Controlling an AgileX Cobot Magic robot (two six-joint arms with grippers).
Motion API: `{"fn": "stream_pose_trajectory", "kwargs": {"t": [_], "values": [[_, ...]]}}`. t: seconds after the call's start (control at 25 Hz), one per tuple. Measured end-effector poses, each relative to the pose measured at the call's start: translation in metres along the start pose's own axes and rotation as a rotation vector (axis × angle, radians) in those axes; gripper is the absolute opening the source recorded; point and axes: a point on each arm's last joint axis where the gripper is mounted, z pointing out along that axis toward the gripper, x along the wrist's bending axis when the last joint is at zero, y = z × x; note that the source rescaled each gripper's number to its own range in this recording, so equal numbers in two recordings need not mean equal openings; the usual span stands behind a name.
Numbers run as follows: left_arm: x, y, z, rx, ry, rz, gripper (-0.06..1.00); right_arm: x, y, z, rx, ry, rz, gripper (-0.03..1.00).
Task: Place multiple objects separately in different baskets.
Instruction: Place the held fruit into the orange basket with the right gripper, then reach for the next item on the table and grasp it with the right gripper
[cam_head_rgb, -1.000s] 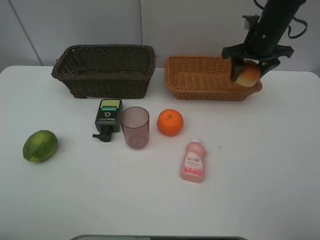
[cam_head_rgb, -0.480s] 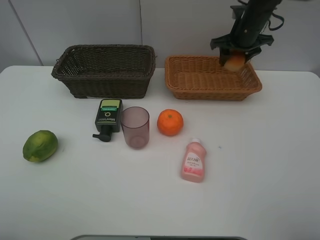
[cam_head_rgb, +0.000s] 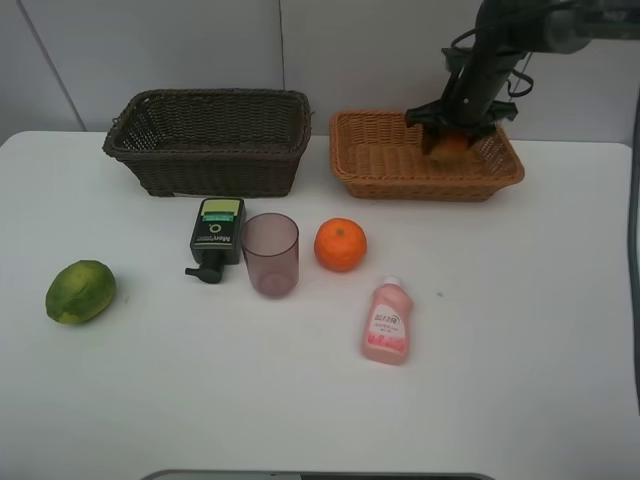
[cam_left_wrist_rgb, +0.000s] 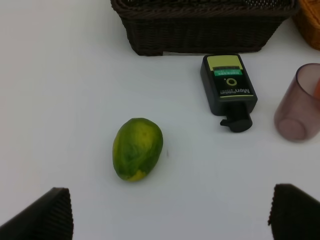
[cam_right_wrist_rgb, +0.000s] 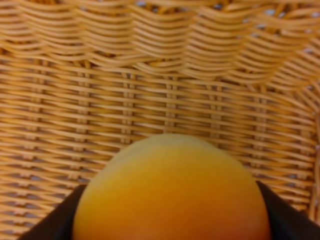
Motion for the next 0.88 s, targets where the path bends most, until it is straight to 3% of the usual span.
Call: {"fn": "stream_pose_trajectory", "kwargs": {"t": [0.32, 0.48, 0.56, 0.68, 0.88], "values": [[0.000, 0.000, 0.000, 0.000, 0.000, 0.000, 1.00, 0.001, 0.001, 0.007, -0.017, 0.003, -0.002, 0.22], [0.000, 0.000, 0.000, 0.000, 0.000, 0.000, 1.00, 0.001, 0.001, 0.007, -0.018, 0.003, -0.002, 0.67], [0.000, 0.000, 0.000, 0.000, 0.000, 0.000, 1.00, 0.001, 0.001, 0.007, -0.017, 0.003, -0.002, 0.81], [0.000, 0.000, 0.000, 0.000, 0.000, 0.000, 1.00, 0.001, 0.001, 0.002, -0.014, 0.002, -0.001, 0.89], [0.000, 0.000, 0.000, 0.000, 0.000, 0.000, 1.00, 0.005, 0.004, -0.032, -0.011, 0.003, -0.006, 0.89]]}}
